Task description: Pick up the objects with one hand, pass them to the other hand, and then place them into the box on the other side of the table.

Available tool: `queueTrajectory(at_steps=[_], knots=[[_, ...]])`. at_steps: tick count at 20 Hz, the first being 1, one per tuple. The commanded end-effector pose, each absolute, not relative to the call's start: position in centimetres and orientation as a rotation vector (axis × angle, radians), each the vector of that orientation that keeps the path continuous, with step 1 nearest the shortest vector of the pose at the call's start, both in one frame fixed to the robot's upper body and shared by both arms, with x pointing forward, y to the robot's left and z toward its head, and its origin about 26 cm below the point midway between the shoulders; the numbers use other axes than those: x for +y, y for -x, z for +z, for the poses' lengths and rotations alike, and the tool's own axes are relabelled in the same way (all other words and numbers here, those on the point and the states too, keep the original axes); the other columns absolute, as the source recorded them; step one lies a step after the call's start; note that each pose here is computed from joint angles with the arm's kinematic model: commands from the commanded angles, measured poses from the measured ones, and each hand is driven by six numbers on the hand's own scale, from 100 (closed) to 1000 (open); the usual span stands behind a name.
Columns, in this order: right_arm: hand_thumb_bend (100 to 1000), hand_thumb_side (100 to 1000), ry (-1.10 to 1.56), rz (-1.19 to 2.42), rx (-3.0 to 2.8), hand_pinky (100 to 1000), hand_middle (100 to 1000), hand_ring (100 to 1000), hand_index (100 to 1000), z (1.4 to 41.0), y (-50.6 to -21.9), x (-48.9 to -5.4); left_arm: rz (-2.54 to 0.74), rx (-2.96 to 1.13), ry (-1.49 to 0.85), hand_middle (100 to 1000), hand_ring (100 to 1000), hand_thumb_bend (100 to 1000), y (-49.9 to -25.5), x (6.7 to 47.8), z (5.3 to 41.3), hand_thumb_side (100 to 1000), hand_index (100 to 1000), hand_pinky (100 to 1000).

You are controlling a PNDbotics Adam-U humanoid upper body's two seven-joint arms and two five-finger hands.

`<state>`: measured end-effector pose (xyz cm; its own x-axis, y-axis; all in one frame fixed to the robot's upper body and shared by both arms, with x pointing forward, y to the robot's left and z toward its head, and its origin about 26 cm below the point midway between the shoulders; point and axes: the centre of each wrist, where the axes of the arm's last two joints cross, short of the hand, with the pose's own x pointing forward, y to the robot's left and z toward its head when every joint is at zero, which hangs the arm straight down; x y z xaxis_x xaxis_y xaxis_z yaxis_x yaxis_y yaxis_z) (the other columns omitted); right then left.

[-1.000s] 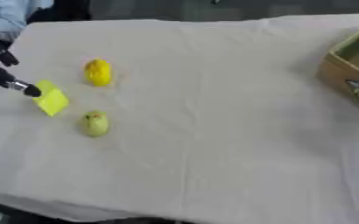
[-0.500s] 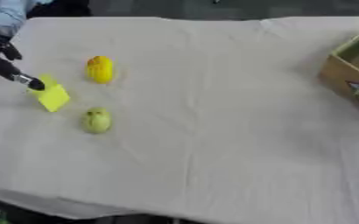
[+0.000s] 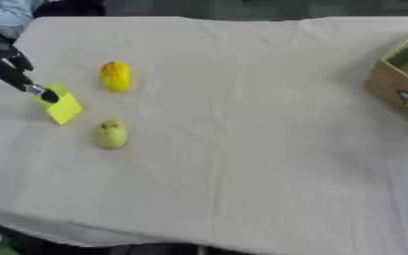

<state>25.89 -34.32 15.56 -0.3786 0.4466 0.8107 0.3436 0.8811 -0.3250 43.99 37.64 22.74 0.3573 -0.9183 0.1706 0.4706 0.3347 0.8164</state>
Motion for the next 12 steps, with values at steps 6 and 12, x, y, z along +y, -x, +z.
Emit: queueTrajectory(at_steps=[6,12], knots=[[100,534,0.589,0.134,-1.988,1000,907,939,1000,15.8,-25.8,-34.2,-0.899,-0.553,-0.725,827,821,906,-45.3,39.0,21.9,307,815,895],[100,536,0.585,0.129,-1.976,1000,904,937,1000,15.6,-25.8,-34.0,-0.902,-0.539,-0.72,820,818,881,-45.9,39.1,20.3,301,788,886]])
